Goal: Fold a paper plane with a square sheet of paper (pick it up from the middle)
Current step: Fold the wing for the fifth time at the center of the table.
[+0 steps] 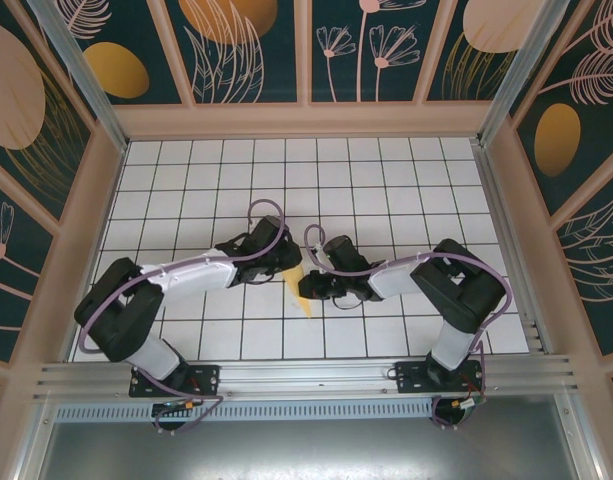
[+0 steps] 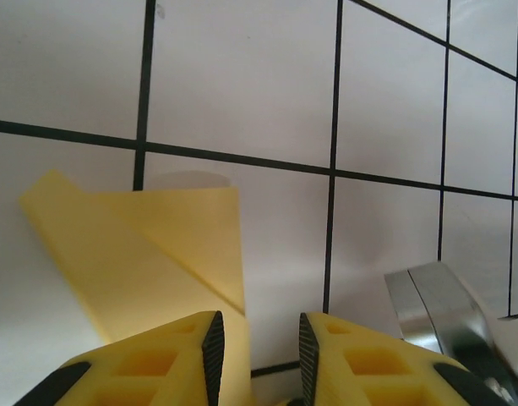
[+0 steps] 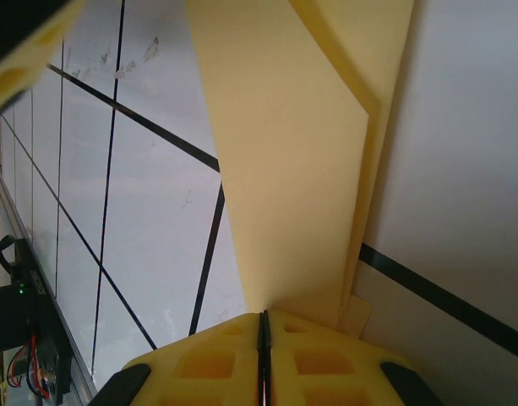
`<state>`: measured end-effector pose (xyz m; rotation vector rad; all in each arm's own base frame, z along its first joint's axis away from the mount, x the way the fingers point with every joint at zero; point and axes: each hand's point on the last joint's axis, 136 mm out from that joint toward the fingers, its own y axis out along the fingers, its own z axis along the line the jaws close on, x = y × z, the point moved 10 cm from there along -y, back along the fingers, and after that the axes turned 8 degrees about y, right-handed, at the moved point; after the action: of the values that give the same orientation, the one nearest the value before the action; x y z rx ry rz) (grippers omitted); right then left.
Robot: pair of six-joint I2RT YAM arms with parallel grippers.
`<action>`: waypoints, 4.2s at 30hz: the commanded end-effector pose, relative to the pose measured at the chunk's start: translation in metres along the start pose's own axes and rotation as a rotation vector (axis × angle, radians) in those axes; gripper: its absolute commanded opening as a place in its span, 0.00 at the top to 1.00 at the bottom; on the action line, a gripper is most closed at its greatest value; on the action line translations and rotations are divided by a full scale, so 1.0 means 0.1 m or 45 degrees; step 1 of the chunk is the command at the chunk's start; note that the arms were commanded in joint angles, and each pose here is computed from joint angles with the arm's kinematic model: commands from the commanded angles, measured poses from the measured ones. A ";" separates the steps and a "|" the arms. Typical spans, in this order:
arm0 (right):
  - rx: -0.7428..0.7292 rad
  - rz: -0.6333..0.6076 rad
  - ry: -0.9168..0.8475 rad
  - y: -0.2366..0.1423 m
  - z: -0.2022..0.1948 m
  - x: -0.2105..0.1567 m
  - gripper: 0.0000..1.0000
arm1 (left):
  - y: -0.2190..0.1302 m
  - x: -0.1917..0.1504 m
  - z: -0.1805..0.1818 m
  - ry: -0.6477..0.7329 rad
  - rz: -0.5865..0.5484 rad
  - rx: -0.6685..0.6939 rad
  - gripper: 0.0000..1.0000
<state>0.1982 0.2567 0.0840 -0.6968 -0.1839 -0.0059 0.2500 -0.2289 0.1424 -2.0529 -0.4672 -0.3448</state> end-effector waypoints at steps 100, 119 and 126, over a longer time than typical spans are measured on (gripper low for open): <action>-0.218 0.199 0.158 -0.01 -0.30 -0.28 1.00 | 0.01 0.02 0.36 0.049 -0.042 -0.513 0.54; -0.202 0.228 0.147 -0.01 -0.31 -0.33 1.00 | 0.41 0.17 0.84 -0.059 -0.095 -0.121 0.58; -0.179 0.234 0.135 0.00 -0.28 -0.33 1.00 | 0.32 0.37 0.89 -0.056 -0.120 -0.153 0.54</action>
<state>0.1907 0.2512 0.0835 -0.7281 -0.1147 0.0343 0.2938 -0.1691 0.0937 -2.2287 -0.5753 -0.3929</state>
